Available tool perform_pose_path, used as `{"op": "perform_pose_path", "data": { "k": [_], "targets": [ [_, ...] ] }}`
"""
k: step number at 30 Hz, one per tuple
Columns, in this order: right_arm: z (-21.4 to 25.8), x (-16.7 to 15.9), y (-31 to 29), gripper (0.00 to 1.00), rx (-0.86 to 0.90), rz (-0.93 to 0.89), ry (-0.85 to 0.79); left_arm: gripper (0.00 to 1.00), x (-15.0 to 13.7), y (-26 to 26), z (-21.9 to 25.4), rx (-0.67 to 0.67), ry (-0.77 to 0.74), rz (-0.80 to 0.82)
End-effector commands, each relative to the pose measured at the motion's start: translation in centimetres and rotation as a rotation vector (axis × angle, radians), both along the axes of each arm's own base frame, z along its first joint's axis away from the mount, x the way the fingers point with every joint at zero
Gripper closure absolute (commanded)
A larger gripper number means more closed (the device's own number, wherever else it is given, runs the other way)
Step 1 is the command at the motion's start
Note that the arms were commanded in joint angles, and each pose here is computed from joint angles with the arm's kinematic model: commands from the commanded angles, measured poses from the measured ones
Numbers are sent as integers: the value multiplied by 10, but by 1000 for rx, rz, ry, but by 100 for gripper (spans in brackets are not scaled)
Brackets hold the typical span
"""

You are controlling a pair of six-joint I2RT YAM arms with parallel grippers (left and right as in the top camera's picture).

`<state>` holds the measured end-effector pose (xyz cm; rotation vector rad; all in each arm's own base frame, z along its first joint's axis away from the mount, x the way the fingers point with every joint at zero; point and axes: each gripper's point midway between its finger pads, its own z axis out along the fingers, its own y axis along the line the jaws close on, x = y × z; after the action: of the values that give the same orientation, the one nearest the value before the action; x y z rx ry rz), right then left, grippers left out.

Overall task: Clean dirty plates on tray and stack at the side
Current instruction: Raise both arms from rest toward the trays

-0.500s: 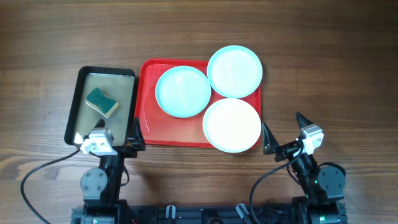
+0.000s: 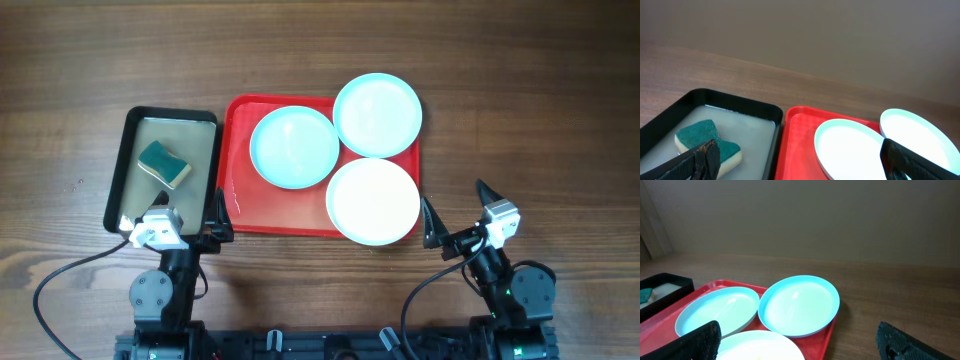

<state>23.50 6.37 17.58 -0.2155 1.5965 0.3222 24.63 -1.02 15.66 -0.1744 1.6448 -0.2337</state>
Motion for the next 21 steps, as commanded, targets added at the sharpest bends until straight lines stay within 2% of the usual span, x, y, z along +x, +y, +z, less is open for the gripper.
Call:
{"op": "perform_pose_path", "data": {
  "k": [1,8,11,13,17,21],
  "targets": [
    [7,0,-1,0,-7,-2,-34,0,0,1,0,2,-2,6],
    [20,0,0,0,-3,1,-86,0,0,1,4,1,-12,6],
    [40,-3,0,0,2,1,-148,0,-4,1,30,-1,-66,6],
    [56,-6,1,0,2,10,-193,0,-8,1,51,-61,-82,8],
    [83,-14,22,0,-2,140,-242,0,-13,-6,83,-110,-29,-31],
    [114,-5,38,0,-6,244,-186,0,-5,-7,113,-104,72,-27]
  ]
}}
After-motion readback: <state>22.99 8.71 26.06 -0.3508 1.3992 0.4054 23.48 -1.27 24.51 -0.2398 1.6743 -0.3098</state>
